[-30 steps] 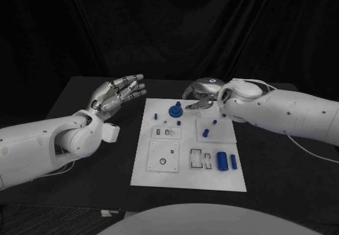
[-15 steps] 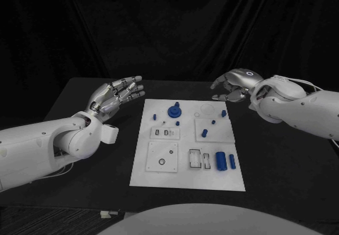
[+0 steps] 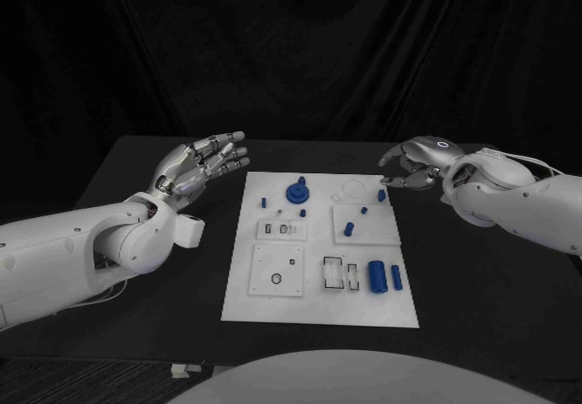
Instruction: Assemble the parts on the task board
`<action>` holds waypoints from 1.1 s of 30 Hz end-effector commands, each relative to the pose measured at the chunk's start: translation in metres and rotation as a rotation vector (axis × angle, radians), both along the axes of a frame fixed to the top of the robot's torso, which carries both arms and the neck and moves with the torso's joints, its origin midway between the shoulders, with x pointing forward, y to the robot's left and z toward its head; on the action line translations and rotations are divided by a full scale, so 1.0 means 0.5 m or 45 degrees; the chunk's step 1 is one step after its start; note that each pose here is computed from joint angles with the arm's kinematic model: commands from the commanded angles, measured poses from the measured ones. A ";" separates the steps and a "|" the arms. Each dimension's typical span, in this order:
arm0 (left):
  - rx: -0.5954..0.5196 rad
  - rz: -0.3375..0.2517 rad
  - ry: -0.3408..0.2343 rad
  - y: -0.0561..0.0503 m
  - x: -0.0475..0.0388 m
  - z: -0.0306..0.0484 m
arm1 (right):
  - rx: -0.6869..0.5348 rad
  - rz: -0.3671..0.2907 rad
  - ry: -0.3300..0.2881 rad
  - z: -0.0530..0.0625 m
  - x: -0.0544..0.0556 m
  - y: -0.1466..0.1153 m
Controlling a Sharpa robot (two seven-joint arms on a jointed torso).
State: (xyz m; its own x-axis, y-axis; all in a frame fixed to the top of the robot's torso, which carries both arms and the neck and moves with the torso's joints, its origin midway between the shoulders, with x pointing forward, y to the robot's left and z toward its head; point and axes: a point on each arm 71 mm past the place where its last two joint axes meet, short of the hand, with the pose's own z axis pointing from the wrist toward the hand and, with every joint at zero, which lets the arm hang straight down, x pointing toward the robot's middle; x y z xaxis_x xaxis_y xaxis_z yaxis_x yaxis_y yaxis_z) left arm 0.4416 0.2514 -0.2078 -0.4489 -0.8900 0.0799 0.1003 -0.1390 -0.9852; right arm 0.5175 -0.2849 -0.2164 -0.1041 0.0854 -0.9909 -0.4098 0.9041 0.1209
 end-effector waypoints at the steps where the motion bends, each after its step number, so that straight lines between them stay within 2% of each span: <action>1: -0.021 -0.015 -0.022 -0.003 -0.001 0.002 | -0.023 -0.041 0.039 -0.011 -0.002 -0.007; 33: -0.020 -0.011 -0.020 0.001 -0.003 0.002 | -0.050 -0.026 0.142 -0.052 -0.015 -0.002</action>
State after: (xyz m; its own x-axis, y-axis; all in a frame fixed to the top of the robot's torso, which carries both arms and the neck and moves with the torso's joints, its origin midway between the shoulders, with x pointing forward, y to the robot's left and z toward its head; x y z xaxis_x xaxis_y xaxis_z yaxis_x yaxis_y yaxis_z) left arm 0.4410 0.2533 -0.2086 -0.4471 -0.8909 0.0805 0.0983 -0.1384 -0.9855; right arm 0.5100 -0.2844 -0.2401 -0.1966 0.0609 -0.9786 -0.3935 0.9093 0.1357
